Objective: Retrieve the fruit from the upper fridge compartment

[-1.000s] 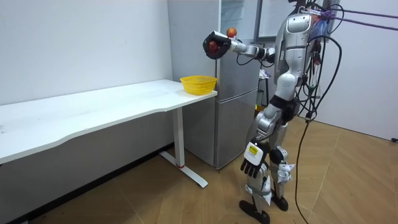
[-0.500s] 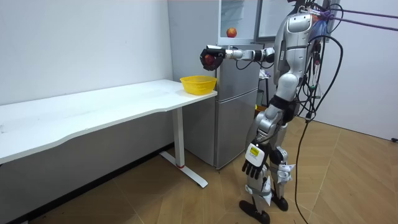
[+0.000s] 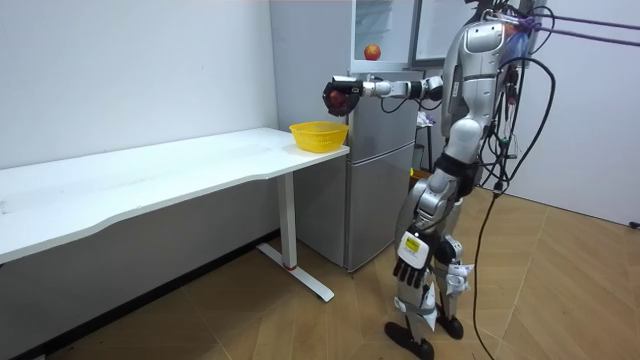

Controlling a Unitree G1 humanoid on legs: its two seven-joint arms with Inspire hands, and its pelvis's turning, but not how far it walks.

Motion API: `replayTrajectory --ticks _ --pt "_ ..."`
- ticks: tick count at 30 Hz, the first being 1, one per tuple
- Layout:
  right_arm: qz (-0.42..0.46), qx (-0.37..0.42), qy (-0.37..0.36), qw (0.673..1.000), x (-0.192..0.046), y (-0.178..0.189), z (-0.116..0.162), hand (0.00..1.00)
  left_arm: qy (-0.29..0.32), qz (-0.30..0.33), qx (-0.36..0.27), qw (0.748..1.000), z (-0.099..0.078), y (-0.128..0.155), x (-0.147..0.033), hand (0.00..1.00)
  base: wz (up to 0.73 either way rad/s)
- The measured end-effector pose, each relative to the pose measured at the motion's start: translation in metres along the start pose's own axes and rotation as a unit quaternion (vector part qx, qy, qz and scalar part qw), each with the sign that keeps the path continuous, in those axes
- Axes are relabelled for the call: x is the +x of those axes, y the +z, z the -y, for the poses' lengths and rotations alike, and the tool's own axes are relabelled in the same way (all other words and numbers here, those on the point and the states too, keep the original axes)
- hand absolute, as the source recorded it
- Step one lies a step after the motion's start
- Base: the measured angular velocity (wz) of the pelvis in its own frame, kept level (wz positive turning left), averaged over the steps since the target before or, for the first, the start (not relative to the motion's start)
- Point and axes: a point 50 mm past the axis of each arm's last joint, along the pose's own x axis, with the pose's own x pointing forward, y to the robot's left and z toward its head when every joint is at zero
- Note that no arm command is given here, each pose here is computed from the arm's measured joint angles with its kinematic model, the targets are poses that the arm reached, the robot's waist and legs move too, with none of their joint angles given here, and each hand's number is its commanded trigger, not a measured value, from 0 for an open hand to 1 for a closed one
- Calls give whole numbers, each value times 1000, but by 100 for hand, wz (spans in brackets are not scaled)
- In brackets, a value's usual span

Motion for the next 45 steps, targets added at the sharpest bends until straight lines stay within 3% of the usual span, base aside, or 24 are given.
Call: replayTrajectory --ticks 5,6,7,45 --pt "-15 -2 6 1000 0 -5 -3 100 -2 -4 0 1000 2 -4 0 0 0" --pt "-19 -2 8 1000 0 -6 -4 61 -3 -4 -1 1000 2 -4 0 0 0" --pt "-22 -2 10 1000 -1 -8 -5 0 -3 -5 -1 1000 3 -6 -1 0 0" --pt "-36 -5 11 999 -1 -11 -5 0 5 3 4 1000 2 -3 -3 0 0"
